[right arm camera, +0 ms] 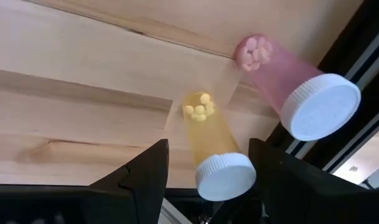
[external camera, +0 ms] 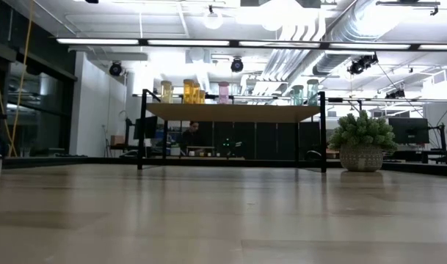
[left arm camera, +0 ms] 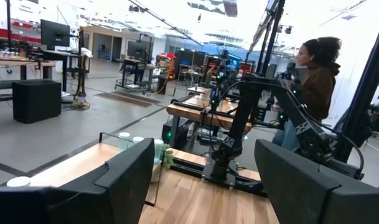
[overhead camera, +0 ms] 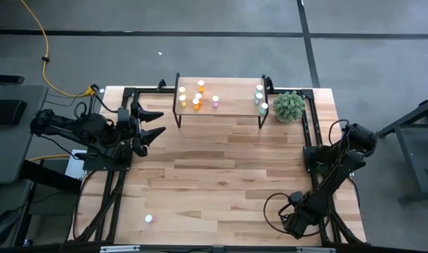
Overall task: Pick and place medicine bottles onto shelf by color
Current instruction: Put the yellow pill bottle aligned with the other yellow pill bottles on the shelf
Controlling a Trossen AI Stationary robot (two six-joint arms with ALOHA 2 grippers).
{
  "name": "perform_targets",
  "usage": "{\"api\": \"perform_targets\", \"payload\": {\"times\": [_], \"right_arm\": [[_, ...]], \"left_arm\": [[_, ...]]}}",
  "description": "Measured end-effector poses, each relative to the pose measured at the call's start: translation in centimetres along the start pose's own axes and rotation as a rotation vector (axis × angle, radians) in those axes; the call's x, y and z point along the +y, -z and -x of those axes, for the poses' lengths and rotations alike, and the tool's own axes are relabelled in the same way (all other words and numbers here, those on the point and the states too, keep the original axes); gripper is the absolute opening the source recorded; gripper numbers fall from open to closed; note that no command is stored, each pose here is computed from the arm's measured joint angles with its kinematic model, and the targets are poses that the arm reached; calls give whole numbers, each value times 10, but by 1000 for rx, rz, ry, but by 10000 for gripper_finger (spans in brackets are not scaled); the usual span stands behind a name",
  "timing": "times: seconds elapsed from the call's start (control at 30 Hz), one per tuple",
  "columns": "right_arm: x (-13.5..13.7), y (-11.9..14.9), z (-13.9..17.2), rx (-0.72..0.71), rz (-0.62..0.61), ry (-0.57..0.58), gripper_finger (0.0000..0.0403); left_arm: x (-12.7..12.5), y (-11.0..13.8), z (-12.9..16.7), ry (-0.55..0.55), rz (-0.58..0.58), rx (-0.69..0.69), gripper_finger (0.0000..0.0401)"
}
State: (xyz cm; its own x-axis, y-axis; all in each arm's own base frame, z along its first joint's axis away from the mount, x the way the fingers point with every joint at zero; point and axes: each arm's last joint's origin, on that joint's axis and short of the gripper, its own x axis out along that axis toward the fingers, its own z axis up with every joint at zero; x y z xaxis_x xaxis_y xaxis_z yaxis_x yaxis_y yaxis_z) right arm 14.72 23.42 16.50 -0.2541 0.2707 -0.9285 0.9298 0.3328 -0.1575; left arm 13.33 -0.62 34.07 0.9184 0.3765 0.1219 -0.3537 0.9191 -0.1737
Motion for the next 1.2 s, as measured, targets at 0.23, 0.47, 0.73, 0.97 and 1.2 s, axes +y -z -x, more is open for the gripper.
{"api": "perform_targets", "payload": {"times": [0.23,0.47,0.73,0.97,1.2], "right_arm": [[-2,-2,0,-15,-9,18,209],[-1,-1,0,-7,-5,12,167],[2,2,0,37,39,-9,111],[-1,7,17,55,101,-119,102],[0,6,71,-72,226,-623,101]], "left_arm": [[0,0,0,0,10,0,268],[0,0,0,0,38,0,268],[0,0,0,0,36,0,268],[-1,2,-2,-19,25,9,268],[-3,5,-6,-21,47,24,268]]}}
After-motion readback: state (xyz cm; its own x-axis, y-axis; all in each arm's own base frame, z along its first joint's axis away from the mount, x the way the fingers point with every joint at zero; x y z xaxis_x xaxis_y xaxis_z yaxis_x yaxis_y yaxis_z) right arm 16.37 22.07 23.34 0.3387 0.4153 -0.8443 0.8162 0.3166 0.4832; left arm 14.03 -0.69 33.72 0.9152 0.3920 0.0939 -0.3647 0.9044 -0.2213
